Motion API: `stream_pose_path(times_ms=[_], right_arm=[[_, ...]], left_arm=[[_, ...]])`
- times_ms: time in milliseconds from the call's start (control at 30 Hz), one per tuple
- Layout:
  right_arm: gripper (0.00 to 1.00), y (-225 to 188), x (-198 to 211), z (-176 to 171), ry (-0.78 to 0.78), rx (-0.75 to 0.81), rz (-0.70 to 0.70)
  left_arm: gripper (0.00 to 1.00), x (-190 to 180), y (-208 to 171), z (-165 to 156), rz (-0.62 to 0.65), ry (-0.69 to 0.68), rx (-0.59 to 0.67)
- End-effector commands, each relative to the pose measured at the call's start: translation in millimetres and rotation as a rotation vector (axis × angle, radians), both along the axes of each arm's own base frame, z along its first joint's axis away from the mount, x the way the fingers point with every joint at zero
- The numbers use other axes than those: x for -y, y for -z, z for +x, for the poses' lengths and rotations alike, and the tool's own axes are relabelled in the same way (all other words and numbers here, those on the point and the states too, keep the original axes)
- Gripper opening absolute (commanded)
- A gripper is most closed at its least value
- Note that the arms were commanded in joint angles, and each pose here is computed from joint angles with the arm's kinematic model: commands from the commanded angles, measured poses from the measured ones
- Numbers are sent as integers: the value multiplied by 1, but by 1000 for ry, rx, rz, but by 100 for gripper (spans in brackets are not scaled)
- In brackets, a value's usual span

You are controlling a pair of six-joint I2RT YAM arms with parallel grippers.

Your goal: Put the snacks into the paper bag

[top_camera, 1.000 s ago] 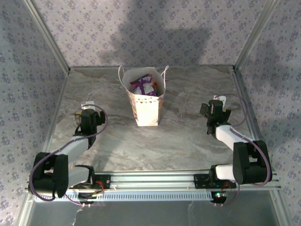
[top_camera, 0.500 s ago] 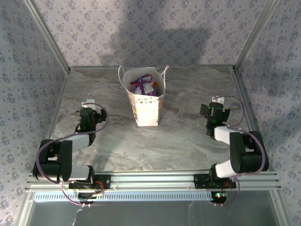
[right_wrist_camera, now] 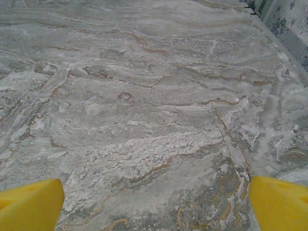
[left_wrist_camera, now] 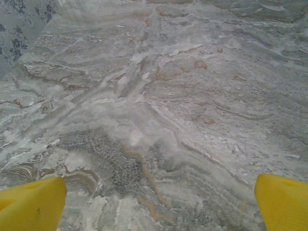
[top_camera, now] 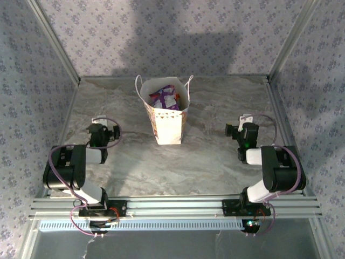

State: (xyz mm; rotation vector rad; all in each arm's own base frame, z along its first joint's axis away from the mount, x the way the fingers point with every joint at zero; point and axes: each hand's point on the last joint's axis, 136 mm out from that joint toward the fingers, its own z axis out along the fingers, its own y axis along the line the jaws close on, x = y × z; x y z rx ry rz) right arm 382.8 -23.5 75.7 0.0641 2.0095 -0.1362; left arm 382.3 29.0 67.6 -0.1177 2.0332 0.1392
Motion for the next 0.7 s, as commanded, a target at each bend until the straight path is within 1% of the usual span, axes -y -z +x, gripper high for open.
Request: stream_pose_path(times_ms=[0, 667], right_arm=[[100, -8, -2, 8, -38, 28, 25], [100, -8, -3, 8, -40, 31, 23]], left_arm=[[100, 9, -21, 15, -43, 43, 85], [100, 9, -21, 14, -41, 42, 82]])
